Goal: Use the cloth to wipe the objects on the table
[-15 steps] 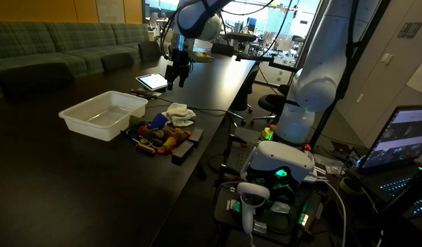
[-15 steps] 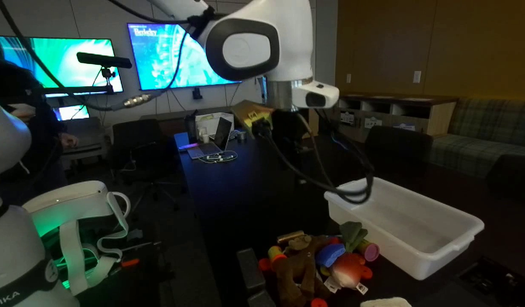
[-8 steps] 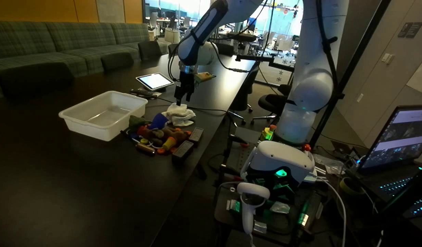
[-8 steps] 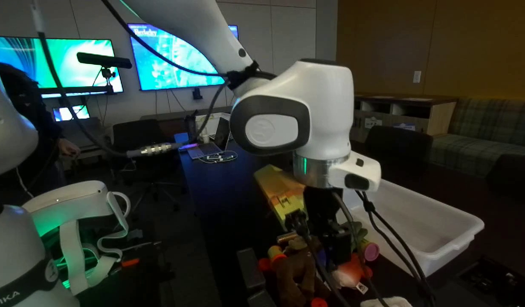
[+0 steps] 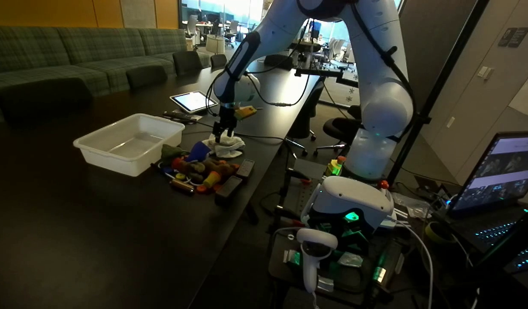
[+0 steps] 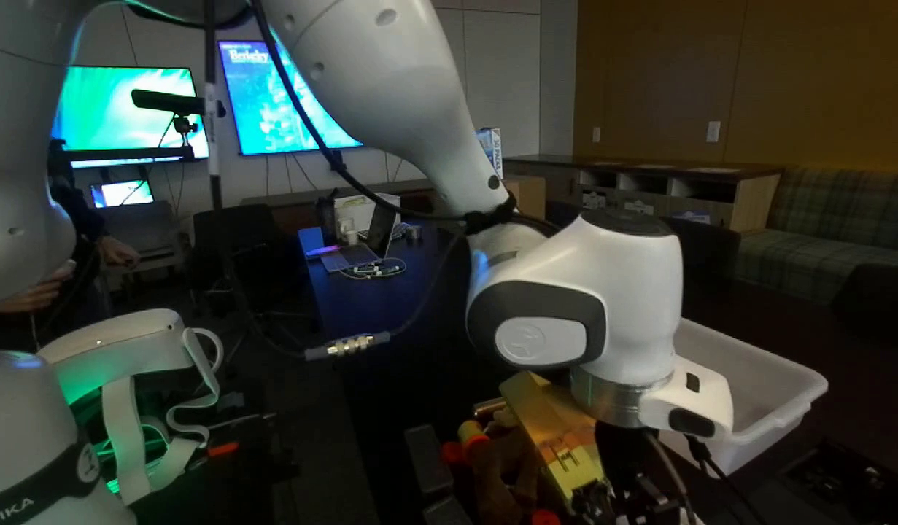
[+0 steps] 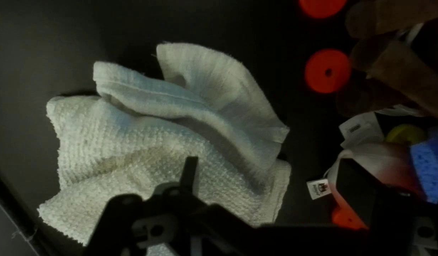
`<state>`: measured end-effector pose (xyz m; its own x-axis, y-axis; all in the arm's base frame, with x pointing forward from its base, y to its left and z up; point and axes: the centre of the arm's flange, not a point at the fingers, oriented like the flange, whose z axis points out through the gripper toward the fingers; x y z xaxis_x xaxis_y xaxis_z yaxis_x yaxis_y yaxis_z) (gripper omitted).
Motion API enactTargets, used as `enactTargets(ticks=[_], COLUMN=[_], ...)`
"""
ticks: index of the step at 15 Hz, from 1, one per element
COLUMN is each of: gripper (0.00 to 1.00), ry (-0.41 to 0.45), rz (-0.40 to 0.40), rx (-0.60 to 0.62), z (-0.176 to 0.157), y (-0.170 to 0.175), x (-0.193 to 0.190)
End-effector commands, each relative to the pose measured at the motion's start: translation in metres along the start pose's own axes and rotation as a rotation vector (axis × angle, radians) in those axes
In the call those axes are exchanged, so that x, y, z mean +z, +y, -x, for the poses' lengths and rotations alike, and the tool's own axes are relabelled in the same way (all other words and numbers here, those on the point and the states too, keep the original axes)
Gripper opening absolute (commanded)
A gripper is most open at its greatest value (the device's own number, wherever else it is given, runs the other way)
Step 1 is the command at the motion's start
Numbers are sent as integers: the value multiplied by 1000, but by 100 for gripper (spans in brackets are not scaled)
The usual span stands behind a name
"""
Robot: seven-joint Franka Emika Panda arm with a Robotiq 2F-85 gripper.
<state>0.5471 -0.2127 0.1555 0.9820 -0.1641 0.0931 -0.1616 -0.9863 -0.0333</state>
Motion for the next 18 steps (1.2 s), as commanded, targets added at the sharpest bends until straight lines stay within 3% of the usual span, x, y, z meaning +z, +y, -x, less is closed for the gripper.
enactTargets(ticks=[1, 8, 9, 11, 18], gripper=[100, 98, 78, 71, 24], ry=[42, 23, 14, -10, -98], rz=[27, 108, 117, 127, 171], rx=[22, 70, 72, 64, 50], z=[-38, -56, -55, -51, -25], y=[20, 49, 50, 51, 68], x=[38, 86, 90, 94, 85])
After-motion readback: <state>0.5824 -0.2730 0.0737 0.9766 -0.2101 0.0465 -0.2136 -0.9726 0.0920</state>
